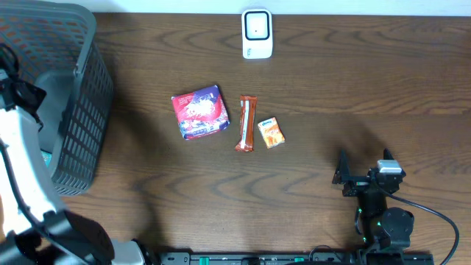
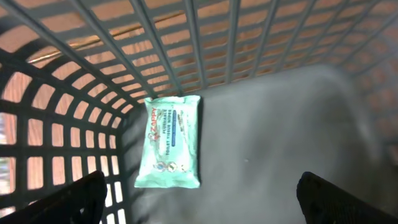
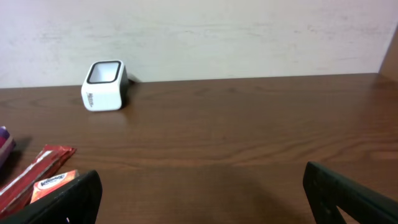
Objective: Scan the item barcode
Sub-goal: 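Reach into the basket and grasp the mint-green wipes pack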
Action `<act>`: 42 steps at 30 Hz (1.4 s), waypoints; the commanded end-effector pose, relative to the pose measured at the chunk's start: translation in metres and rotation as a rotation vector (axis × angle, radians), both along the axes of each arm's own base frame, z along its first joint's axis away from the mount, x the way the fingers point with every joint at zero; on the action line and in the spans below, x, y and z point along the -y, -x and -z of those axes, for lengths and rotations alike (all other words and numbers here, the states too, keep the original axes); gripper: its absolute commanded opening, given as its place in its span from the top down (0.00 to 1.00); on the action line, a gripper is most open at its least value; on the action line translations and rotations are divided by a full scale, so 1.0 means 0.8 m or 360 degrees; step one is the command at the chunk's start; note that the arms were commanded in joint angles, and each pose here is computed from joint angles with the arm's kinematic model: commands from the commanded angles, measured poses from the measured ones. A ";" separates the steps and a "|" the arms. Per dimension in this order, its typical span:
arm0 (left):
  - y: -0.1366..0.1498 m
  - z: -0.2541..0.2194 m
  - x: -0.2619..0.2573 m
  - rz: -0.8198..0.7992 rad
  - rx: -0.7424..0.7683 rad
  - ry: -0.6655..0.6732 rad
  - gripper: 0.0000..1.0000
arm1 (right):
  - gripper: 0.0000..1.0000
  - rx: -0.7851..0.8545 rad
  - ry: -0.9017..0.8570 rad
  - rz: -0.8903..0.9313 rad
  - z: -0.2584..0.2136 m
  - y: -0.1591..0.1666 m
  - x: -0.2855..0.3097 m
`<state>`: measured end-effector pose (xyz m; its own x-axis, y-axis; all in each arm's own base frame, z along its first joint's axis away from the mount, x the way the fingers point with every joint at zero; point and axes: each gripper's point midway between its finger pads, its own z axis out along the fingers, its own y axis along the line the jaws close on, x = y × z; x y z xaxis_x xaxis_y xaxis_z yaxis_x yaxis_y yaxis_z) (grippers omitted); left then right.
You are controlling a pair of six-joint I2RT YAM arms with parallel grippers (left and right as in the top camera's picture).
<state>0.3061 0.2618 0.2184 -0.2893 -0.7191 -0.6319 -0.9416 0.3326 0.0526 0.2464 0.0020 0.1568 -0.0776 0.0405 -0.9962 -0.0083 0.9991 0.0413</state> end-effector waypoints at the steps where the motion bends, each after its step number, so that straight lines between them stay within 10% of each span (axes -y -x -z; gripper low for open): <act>1: 0.009 0.017 -0.015 -0.0040 -0.0155 -0.0058 0.02 | 0.01 -0.0005 0.0014 0.0018 0.002 0.000 0.003; 22: 0.034 0.163 -0.044 -0.0185 -0.0606 0.0197 0.02 | 0.01 -0.0006 0.0014 0.0018 0.002 0.000 0.003; 42: 0.056 0.233 -0.035 -0.0241 -0.0552 0.0493 0.11 | 0.01 -0.0006 0.0014 0.0019 0.002 0.000 0.003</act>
<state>0.2668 0.2963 0.0429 -0.3219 -0.9004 -0.2927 -0.9278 0.2384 0.2868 0.2464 0.0020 0.1569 -0.0772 0.0405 -0.9962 -0.0083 0.9991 0.0413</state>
